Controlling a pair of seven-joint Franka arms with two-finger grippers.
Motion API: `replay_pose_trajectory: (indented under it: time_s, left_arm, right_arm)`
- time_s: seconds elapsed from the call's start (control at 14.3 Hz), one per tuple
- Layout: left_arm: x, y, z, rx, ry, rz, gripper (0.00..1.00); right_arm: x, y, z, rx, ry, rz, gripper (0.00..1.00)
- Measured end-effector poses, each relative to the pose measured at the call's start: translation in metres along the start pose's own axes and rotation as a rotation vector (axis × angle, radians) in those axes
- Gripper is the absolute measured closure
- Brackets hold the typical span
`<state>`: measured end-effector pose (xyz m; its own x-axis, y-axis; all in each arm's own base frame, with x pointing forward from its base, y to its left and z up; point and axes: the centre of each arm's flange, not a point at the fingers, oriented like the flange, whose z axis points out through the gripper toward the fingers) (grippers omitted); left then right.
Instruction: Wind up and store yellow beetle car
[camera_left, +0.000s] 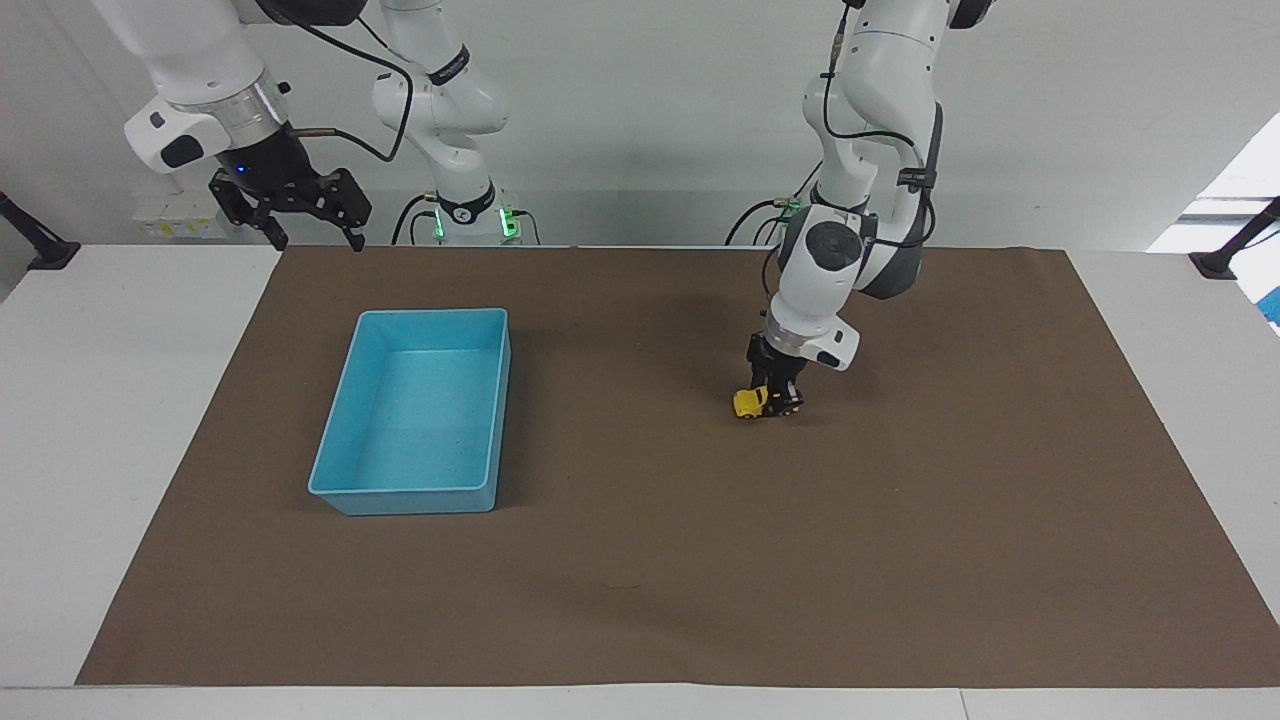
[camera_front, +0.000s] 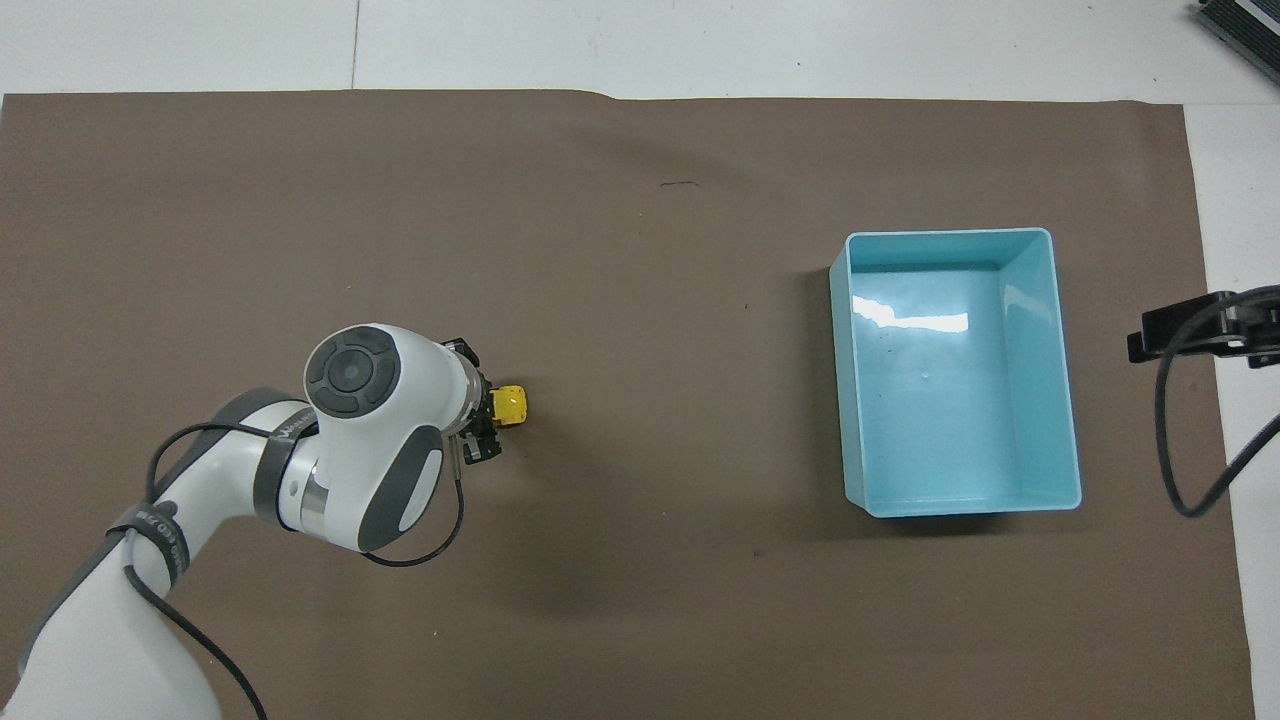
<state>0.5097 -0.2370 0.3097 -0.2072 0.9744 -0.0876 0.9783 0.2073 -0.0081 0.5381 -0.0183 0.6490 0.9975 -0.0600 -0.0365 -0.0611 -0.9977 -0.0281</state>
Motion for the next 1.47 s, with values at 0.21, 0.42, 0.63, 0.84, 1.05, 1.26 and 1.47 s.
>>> replay_pose_trajectory:
  time_s: [0.21,0.42,0.63,0.84,1.05,1.26,1.47]
  left_arm:
    - [0.042,0.018,-0.004,0.012,0.009,-0.004,0.51]
    - [0.072,0.03,-0.006,0.016,0.013,-0.021,0.51]
    - [0.08,0.033,-0.007,0.017,0.014,-0.03,0.51]
    - [0.082,0.034,-0.003,0.019,0.016,-0.034,0.43]
    - [0.092,0.04,0.009,0.036,0.026,-0.052,0.11]
    - [0.084,0.049,-0.011,0.051,0.028,-0.047,0.0]
    - [0.076,0.059,-0.031,0.045,0.021,-0.042,0.0]
  right_arm:
    - [0.0,0.0,0.0,0.0,0.0,0.0,0.0]
    - [0.0,0.0,0.0,0.0,0.0,0.0,0.0]
    - [0.0,0.0,0.0,0.0,0.0,0.0,0.0]
    - [0.0,0.0,0.0,0.0,0.0,0.0,0.0]
    - [0.0,0.0,0.0,0.0,0.0,0.0,0.0]
    - [0.0,0.0,0.0,0.0,0.0,0.0,0.0]
    - [0.0,0.0,0.0,0.0,0.0,0.0,0.0]
